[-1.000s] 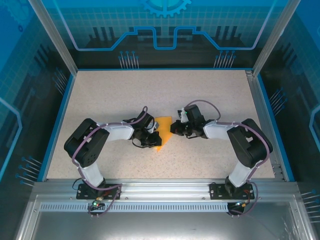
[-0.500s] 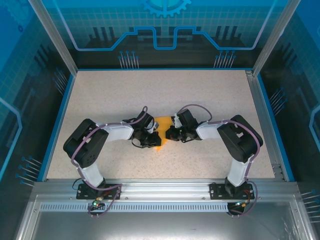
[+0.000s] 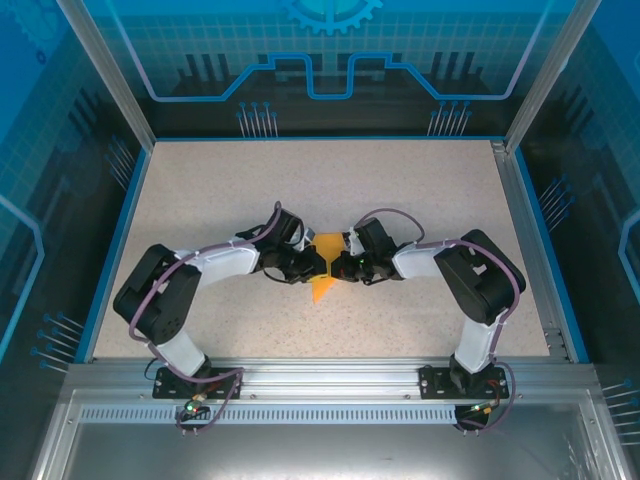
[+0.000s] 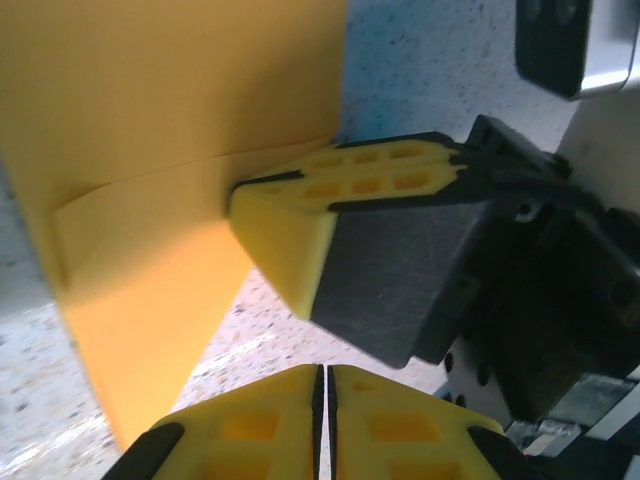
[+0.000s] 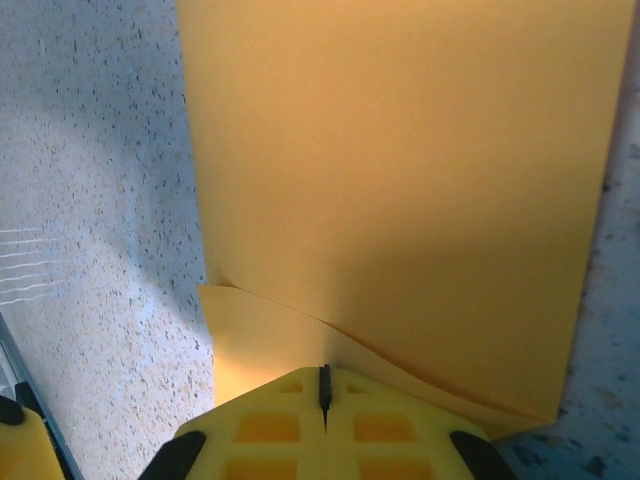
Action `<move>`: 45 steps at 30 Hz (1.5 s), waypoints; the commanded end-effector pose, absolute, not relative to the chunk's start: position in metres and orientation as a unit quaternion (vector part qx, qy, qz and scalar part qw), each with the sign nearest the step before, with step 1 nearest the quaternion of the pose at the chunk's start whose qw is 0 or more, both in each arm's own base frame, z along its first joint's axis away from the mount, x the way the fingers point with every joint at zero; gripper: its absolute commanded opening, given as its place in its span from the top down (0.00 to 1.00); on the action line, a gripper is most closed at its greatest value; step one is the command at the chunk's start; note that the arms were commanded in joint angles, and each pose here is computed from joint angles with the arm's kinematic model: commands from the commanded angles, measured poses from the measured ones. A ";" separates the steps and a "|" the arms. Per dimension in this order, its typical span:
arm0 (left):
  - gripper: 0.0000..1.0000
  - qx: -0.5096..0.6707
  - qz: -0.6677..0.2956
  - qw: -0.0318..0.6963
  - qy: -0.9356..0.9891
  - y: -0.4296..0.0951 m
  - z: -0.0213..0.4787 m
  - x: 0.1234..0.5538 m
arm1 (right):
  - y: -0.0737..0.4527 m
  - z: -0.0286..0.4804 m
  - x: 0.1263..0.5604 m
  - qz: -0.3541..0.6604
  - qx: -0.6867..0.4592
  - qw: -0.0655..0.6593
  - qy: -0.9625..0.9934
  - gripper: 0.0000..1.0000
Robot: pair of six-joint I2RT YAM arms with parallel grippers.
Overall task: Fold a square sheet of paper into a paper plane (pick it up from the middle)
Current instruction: Third fold the triangle at the center of the table.
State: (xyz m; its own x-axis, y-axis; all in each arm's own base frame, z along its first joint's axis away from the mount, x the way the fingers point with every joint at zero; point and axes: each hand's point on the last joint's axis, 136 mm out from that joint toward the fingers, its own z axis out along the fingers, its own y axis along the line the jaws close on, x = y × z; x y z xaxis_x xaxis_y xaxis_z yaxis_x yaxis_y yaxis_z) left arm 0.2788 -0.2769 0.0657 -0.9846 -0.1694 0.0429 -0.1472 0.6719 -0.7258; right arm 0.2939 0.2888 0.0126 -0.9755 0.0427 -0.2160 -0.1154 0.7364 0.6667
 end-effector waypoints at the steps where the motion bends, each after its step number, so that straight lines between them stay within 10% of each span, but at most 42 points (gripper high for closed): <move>1: 0.87 -0.124 -0.423 -0.029 0.897 -0.286 0.055 0.274 | 0.270 -0.016 0.286 0.321 0.008 0.081 0.944 1.00; 45: 1.00 -0.115 -0.323 -0.034 0.939 -0.272 0.005 0.253 | 0.264 -0.027 0.282 0.308 0.017 0.073 0.949 1.00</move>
State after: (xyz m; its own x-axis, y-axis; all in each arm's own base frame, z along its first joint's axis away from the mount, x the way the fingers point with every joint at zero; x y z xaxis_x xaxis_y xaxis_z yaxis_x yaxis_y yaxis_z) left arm 0.2617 -0.2839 0.0152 -0.9713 -0.1896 0.1434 -0.2367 0.7185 -0.6540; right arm 0.2939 0.2887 0.0117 -0.9777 0.0537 -0.2030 -0.0993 0.7338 0.6721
